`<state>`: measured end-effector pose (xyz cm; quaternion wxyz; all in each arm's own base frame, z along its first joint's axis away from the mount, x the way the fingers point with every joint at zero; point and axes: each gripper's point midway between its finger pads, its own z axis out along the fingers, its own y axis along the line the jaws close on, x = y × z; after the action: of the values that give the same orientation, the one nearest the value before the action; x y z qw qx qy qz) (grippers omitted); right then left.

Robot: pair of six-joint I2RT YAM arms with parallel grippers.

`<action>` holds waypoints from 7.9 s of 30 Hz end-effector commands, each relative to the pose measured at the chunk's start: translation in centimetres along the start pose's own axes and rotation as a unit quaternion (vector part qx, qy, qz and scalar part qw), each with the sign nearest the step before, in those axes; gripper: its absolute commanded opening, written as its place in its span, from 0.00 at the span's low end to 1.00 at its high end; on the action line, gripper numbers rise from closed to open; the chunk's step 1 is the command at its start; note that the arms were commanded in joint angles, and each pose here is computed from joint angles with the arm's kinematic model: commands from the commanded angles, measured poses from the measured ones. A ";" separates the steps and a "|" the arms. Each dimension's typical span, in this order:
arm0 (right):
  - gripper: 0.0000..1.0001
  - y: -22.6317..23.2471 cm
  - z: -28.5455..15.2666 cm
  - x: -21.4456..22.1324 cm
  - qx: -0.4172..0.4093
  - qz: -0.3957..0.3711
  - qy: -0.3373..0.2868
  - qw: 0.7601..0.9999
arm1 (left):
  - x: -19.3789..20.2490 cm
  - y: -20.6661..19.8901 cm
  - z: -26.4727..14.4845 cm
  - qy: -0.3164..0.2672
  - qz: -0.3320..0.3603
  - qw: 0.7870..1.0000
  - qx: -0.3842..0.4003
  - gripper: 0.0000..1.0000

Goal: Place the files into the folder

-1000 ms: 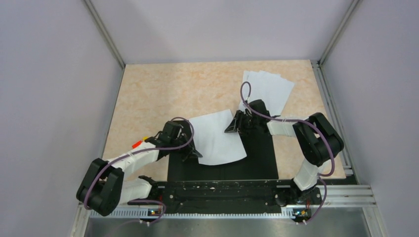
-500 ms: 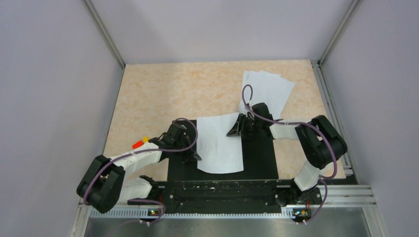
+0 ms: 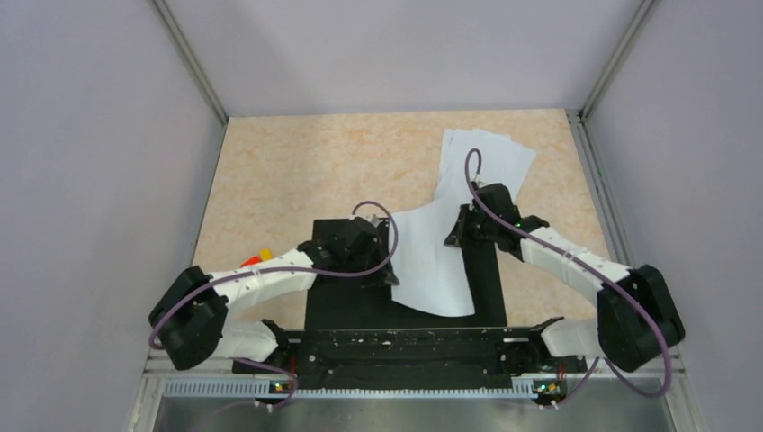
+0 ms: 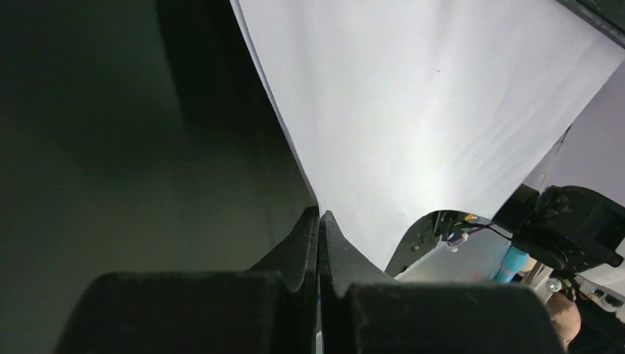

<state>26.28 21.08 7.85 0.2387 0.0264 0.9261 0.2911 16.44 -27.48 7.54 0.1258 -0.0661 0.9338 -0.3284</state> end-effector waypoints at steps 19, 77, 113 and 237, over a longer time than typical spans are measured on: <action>0.00 -5.5 -6.6 0.3 0.130 -0.015 -0.101 0.986 | 3.9 -4.2 6.2 -0.054 0.050 0.993 -0.090 0.00; 0.45 -7.7 -4.1 -1.1 0.198 -0.056 -0.071 0.976 | 3.2 1.1 3.9 -0.045 0.079 0.980 -0.174 0.26; 0.98 -22.7 0.0 -21.9 0.187 0.242 -0.236 0.922 | -29.6 -12.8 14.1 -0.124 0.151 0.975 0.102 0.75; 0.55 17.9 -27.4 -21.1 -0.390 -0.164 -0.350 0.836 | -19.7 -26.8 -24.1 -0.269 0.334 0.856 0.288 0.00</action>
<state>32.95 16.78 44.22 0.5630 -0.0788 0.6083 0.5539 30.89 -30.56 42.92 0.4450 0.2045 0.7339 -0.4707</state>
